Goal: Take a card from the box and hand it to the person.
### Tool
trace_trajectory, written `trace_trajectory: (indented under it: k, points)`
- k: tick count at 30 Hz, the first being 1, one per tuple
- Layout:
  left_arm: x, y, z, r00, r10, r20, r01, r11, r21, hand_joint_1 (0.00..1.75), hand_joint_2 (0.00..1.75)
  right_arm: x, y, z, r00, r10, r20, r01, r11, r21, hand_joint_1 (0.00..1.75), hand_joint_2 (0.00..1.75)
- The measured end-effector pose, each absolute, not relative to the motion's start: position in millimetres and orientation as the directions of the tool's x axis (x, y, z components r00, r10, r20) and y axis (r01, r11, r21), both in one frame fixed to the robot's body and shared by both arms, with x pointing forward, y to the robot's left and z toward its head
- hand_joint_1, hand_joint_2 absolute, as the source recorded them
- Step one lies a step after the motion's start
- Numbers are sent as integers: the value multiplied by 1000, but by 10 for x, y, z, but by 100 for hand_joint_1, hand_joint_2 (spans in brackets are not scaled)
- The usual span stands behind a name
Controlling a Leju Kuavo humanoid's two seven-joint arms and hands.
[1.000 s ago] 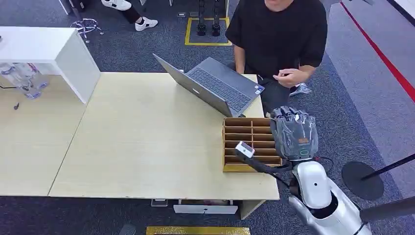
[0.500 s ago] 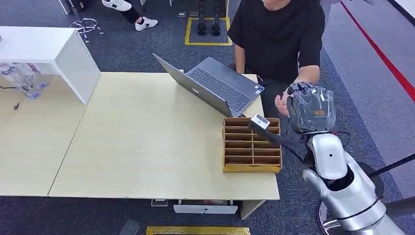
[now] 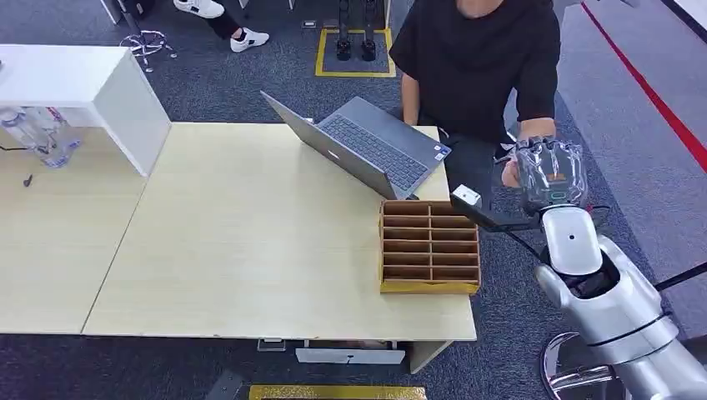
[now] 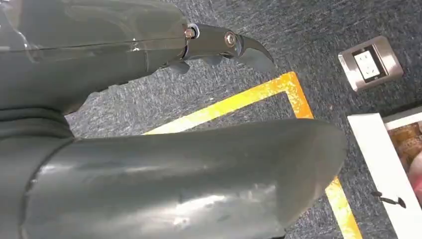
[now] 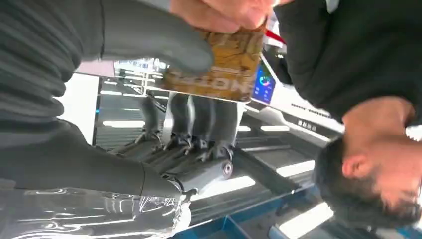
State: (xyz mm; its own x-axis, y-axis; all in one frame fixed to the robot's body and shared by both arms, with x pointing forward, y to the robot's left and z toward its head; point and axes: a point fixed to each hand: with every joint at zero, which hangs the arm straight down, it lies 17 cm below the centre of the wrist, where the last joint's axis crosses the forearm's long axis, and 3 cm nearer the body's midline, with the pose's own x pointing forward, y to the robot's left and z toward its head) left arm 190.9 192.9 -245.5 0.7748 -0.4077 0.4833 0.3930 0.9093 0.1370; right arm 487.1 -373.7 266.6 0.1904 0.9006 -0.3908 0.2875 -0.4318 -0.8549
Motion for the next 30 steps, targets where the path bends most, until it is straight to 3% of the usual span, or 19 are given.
trace_trajectory:
  k: [11, 15, 19, 23, 30]
  points:
    - [1905, 1912, -2454, 771, -416, 482, 403, 905, 137, 0, 0, 4897, -3827, 2426, 190, 900, -393, 229, -430, -874, 0, 175]
    - [1905, 1911, -2454, 770, -418, 482, 404, 904, 137, 0, 0, 4888, -3768, 2497, 174, 939, -297, 292, -338, -895, 0, 175]
    - [1902, 1918, -2455, 770, -418, 482, 403, 904, 141, 0, 0, 4829, -3667, 2681, 113, 993, -43, 427, -88, -900, 0, 175]
    - [1870, 1934, -2463, 767, -417, 488, 396, 906, 151, 0, 0, 4731, -3503, 2792, -63, 916, 396, 504, 372, -779, 0, 175]
    - [1743, 1962, -2498, 770, -418, 483, 392, 906, 160, 0, 0, 4479, -2967, 2682, -266, 698, 665, 439, 702, -561, 0, 175]
